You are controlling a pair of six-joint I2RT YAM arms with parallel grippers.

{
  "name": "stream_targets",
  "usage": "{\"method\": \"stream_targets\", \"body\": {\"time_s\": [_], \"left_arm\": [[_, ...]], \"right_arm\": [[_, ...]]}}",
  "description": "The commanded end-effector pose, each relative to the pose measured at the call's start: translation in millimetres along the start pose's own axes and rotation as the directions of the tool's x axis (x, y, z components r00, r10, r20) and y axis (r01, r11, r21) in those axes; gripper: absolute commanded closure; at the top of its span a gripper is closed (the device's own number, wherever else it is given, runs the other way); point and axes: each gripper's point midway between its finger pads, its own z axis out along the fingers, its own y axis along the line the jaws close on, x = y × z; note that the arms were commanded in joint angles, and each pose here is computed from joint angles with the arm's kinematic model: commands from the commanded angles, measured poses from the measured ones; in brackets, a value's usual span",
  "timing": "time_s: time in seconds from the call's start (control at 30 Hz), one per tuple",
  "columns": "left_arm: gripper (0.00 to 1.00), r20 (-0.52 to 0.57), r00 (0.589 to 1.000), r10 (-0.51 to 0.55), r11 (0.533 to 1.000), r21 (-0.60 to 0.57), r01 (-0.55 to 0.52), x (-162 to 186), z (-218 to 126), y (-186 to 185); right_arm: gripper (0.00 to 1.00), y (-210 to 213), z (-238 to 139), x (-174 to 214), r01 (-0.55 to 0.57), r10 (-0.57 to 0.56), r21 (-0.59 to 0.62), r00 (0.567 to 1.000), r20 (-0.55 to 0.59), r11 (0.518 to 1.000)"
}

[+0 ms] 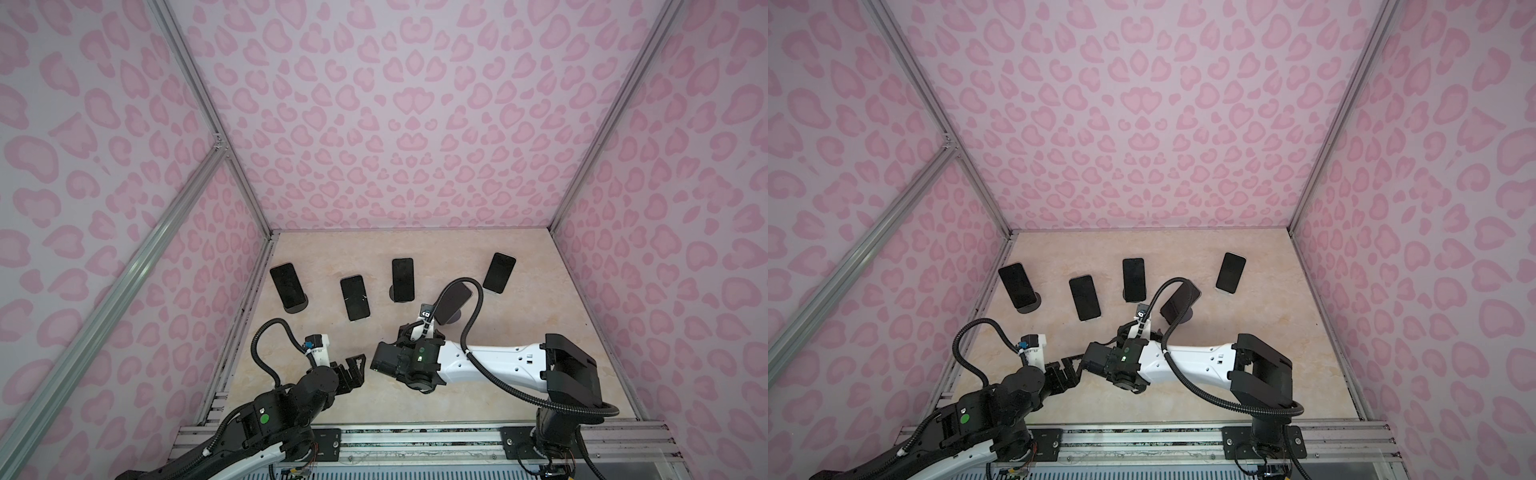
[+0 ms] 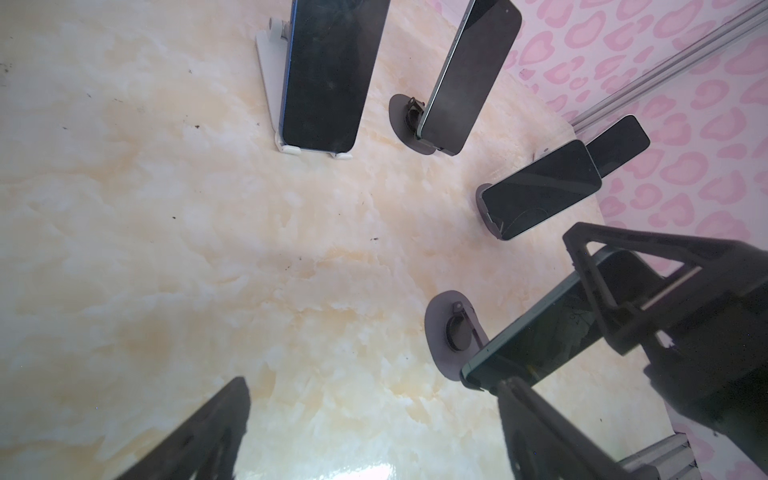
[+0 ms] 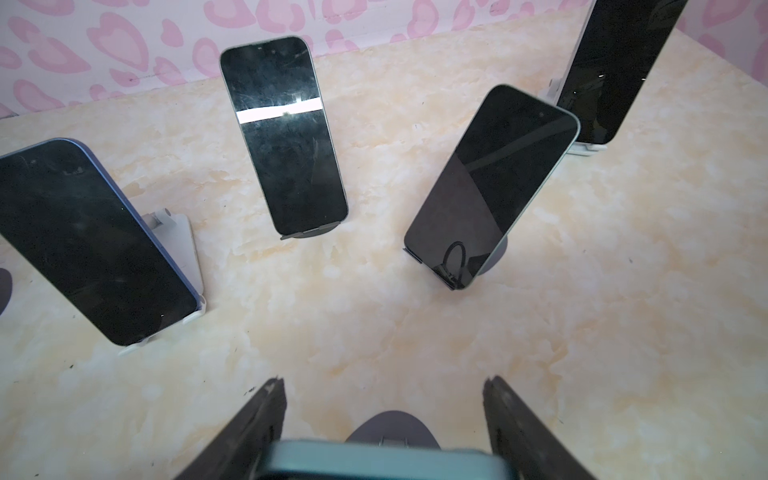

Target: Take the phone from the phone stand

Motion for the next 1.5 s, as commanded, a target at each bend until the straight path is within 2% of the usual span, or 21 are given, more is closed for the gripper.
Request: {"method": "stream_targets", "body": {"time_s": [0.0, 1.47], "left_arm": [[0.03, 0.022, 1.0, -0.002, 1.0, -0.008, 0.002, -5, -1, 1], [0.04, 0.049, 0.999, 0.017, 1.0, 0.006, -0.017, -16, -1, -13]], "right_arm": [[0.3, 0, -3, -7, 0.024, -0.024, -0.002, 0.999, 0.046, 1.0], [0.35, 8, -33, -29, 0.066, -0.059, -0.177, 0.997, 0.043, 0.982]]}}
